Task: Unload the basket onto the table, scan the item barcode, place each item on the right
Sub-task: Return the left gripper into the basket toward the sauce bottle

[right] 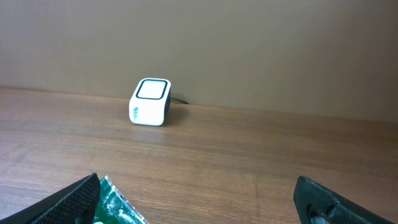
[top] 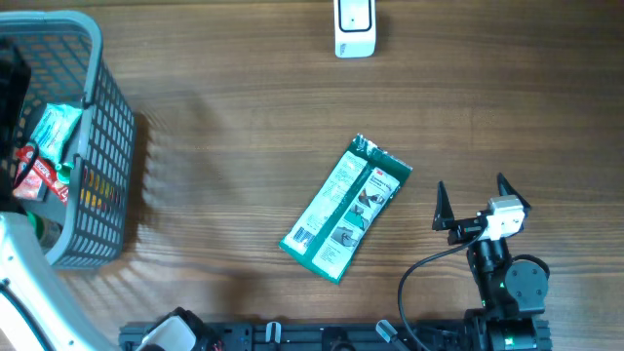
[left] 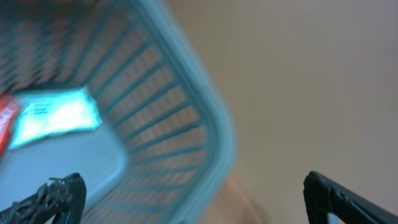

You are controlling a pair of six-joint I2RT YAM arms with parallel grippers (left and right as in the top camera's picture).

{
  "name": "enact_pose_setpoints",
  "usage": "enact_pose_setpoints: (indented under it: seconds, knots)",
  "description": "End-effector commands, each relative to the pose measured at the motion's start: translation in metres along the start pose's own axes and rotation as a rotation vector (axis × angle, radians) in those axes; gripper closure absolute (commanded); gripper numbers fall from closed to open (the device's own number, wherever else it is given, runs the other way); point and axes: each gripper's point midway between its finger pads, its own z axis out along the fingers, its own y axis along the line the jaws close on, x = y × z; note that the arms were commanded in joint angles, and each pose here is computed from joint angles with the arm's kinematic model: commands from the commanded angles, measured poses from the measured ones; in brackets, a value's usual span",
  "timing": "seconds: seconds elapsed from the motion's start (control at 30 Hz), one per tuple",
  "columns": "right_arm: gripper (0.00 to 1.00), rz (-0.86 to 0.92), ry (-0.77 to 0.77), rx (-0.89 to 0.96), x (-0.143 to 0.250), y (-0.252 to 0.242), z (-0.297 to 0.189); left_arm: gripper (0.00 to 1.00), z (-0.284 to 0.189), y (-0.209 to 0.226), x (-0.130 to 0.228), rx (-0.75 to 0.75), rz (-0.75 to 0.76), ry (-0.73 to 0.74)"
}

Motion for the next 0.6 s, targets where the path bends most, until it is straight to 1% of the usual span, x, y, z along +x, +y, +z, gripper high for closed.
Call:
enact_pose_setpoints:
  seconds: [0.0, 0.03, 0.1, 0.13, 0.2, 0.33, 0.57]
  knots:
    - [0.0, -0.009, 0.0, 0.01, 0.0, -0.001, 0.0, 0.0, 0.012, 0.037, 0.008, -0.108, -0.144, 0.064]
    - [0.0, -0.009, 0.0, 0.01, 0.0, -0.001, 0.0, 0.0, 0.013, 0.05, 0.015, -0.166, -0.262, 0.087]
    - [0.0, -0.009, 0.0, 0.01, 0.0, -0.001, 0.0, 0.0, 0.01, 0.084, 0.043, -0.341, -0.579, 0.147]
    - [0.0, -0.009, 0.0, 0.01, 0.0, -0.001, 0.0, 0.0, 0.01, 0.092, 0.052, -0.389, -0.654, 0.166]
    - [0.0, -0.009, 0.001, 0.01, 0.0, -0.001, 0.0, 0.0, 0.012, 0.103, 0.065, -0.457, -0.744, 0.2]
    - [0.0, -0.009, 0.0, 0.01, 0.0, -0.001, 0.0, 0.0, 0.016, 0.117, 0.08, -0.538, -0.788, 0.248]
    - [0.0, -0.009, 0.0, 0.01, 0.0, -0.001, 0.0, 0.0, 0.029, 0.151, 0.081, -0.685, -0.759, 0.203]
